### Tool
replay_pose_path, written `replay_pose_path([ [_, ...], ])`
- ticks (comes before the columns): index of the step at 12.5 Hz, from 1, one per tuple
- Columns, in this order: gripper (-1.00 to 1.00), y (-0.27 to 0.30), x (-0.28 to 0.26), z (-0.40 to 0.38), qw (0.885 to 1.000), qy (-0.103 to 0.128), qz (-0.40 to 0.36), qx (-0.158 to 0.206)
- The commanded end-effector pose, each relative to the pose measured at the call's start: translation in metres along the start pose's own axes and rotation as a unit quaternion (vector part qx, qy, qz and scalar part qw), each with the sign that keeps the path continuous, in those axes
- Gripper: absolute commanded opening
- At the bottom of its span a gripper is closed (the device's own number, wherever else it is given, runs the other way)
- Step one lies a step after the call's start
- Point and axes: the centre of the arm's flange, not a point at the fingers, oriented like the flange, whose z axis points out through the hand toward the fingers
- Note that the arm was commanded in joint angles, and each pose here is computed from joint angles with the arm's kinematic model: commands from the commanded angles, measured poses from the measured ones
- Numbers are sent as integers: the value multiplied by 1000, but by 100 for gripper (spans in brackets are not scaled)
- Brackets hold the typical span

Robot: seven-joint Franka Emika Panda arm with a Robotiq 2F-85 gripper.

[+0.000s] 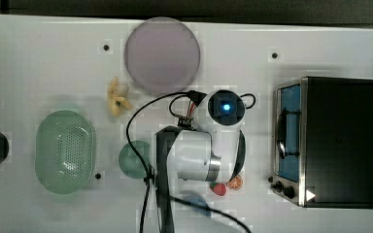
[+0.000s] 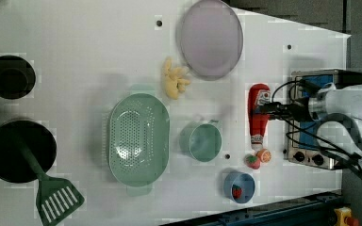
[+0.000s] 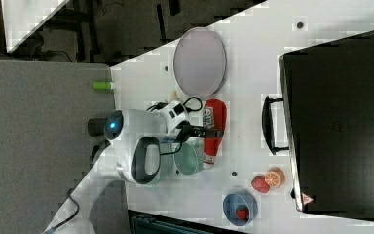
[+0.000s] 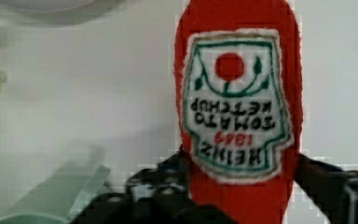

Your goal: Pick ketchup from strainer and place it on the table

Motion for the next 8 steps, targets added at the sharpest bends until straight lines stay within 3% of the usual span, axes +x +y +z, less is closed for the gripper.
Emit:
replay_pose_path([
  [1,99,-4,4,-1,999,18,-28,-1],
  [3,100,-5,4,-22,999,27,-17,-4],
  [5,100,-8,7,-69,998,53,20,-7],
  [8,100,-10,1,-151,989,67,128,-12],
])
